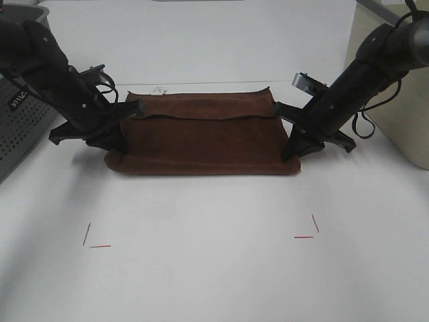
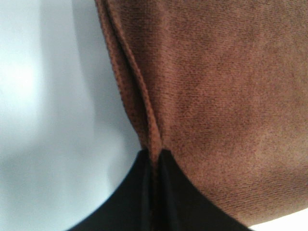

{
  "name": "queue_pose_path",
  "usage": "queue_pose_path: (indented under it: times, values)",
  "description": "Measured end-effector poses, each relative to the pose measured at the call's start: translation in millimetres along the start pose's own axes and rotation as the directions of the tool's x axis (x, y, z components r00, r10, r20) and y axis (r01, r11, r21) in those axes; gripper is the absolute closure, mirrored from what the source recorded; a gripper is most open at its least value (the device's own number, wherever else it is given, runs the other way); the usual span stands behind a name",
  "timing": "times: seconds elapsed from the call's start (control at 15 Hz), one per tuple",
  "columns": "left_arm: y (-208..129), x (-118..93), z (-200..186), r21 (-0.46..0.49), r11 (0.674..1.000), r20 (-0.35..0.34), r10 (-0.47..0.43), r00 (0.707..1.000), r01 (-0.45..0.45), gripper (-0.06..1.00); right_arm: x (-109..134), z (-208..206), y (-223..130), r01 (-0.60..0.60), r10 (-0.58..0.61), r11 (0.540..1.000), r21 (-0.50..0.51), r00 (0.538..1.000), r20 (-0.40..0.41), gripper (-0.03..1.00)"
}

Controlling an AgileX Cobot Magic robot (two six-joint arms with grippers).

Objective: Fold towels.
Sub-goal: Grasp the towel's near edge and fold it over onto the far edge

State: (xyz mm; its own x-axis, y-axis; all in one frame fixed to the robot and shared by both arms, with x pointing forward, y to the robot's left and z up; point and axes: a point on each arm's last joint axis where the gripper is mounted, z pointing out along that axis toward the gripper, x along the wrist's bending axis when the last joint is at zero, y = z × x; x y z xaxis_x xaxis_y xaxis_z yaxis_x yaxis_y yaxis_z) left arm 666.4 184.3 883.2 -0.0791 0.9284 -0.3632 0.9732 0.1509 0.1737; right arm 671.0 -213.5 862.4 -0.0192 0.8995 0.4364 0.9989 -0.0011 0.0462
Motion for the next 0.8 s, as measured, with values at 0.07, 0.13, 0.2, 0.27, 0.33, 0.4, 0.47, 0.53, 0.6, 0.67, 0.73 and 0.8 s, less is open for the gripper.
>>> queue_pose_path:
  times: [0.07, 0.13, 0.2, 0.27, 0.33, 0.4, 0.47, 0.53, 0.6, 0.67, 0.73, 0.8]
  values:
    - [-15, -2, -1, 0.022, 1.0, -0.009, 0.008, 1.0, -0.008, 0.93, -1, -3, -13, -0.009, 0.009, 1.0, 0.008, 1.0, 0.01, 0.97]
    - [-33, -5, 0, 0.041, 0.999, -0.022, 0.022, 1.0, -0.021, 0.93, -3, -5, -29, -0.019, 0.018, 1.0, 0.017, 1.0, 0.023, 0.97]
    - [-46, -9, 0, 0.044, 0.998, -0.029, 0.039, 0.999, -0.038, 0.93, -4, -8, -42, -0.023, 0.022, 1.0, 0.018, 0.999, 0.034, 0.97]
    - [-56, -13, -1, 0.049, 0.997, -0.032, 0.052, 0.998, -0.051, 0.93, -4, -12, -50, -0.021, 0.02, 1.0, 0.016, 0.999, 0.04, 0.97]
    - [-59, -15, -4, 0.048, 0.998, -0.03, 0.047, 0.998, -0.045, 0.93, -1, -18, -55, -0.011, 0.011, 1.0, 0.018, 0.999, 0.037, 0.97]
    - [-58, -15, -8, 0.043, 0.999, -0.028, 0.029, 0.999, -0.028, 0.93, 2, -23, -56, 0.004, -0.004, 1.0, 0.018, 1.0, 0.031, 0.97]
    - [-56, -14, -12, 0.033, 0.999, -0.025, 0.011, 1.0, -0.011, 0.93, 5, -30, -55, 0.014, -0.014, 1.0, 0.006, 1.0, 0.027, 0.97]
    - [-53, -12, -19, 0.018, 1.0, -0.018, -0.006, 1.0, 0.007, 0.93, 10, -38, -50, 0.029, -0.029, 0.999, -0.023, 0.999, 0.023, 0.97]
    - [-46, -10, -26, 0.004, 1.0, -0.004, -0.029, 1.0, 0.029, 0.93, 15, -47, -43, 0.046, -0.046, 0.998, -0.052, 0.999, 0.017, 0.97]
    - [-38, -10, -34, -0.01, 0.999, 0.009, -0.04, 0.999, 0.04, 0.93, 21, -55, -35, 0.063, -0.062, 0.995, -0.082, 0.998, 0.009, 0.97]
    - [-28, -14, -41, -0.035, 0.999, 0.026, -0.033, 0.999, 0.034, 0.93, 26, -64, -24, 0.082, -0.082, 0.989, -0.123, 0.997, 0.007, 0.97]
    - [-16, -21, -49, -0.078, 0.997, 0.042, -0.02, 0.999, 0.023, 0.93, 32, -72, -14, 0.099, -0.1, 0.982, -0.162, 0.995, 0.005, 0.97]
